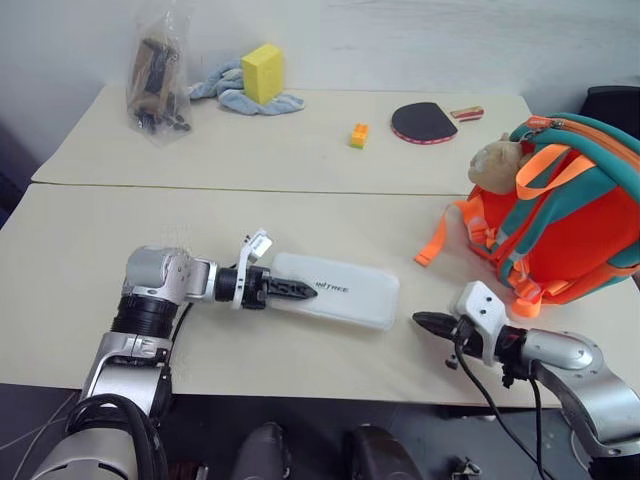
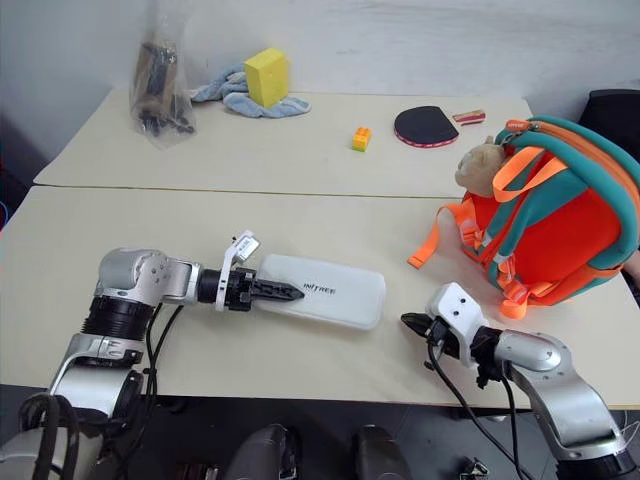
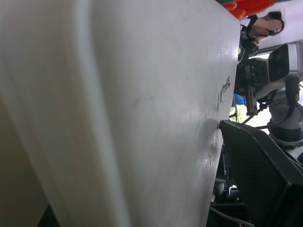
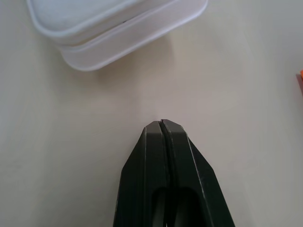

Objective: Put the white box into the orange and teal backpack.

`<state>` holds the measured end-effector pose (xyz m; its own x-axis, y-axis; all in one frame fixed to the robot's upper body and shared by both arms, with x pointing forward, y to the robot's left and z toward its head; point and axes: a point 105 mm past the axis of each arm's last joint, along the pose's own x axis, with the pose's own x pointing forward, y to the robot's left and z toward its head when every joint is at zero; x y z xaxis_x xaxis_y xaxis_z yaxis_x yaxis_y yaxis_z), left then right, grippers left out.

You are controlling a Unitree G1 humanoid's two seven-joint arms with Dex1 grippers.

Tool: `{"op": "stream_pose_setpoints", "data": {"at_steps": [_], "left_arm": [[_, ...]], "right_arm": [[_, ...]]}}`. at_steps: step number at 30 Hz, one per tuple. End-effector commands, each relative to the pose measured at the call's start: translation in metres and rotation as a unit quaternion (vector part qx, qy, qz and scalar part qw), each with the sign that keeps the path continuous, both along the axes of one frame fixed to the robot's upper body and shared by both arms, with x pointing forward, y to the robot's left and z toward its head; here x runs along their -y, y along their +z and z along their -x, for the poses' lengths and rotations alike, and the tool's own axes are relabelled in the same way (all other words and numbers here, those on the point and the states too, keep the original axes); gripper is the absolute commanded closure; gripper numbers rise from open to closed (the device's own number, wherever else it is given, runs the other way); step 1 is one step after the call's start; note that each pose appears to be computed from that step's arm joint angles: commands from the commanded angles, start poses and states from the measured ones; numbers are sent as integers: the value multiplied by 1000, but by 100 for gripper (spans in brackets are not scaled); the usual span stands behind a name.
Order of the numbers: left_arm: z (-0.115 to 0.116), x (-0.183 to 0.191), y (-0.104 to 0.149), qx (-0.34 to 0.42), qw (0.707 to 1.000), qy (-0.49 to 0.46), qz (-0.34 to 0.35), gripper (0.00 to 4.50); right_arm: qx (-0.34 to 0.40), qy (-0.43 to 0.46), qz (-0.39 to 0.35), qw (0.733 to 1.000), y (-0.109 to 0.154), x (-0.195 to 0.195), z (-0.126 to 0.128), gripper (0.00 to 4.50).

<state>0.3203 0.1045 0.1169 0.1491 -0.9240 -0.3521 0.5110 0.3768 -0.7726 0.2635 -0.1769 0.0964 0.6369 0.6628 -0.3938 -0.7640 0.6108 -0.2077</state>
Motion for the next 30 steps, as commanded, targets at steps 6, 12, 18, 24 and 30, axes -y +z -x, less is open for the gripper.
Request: {"op": "stream_pose_setpoints", "data": {"at_steps": [6, 12, 18, 24, 30], "left_arm": [[5, -4, 16, 44, 999, -26, 2, 2], [9, -25, 36, 57, 998, -37, -4, 2], [-5, -52, 25, 44, 999, 2, -22, 2], [-18, -79, 15, 63, 996, 3, -66, 2], [-36, -66, 22, 77, 995, -12, -66, 2]], "right_arm": [[11, 25, 8, 1000, 4, -8, 3, 450], [16, 28, 12, 999, 6, -6, -5, 450], [16, 37, 27, 999, 2, -6, -8, 450], [21, 46, 41, 998, 4, -3, -14, 450], [18, 61, 39, 997, 5, -8, -17, 450]]}}
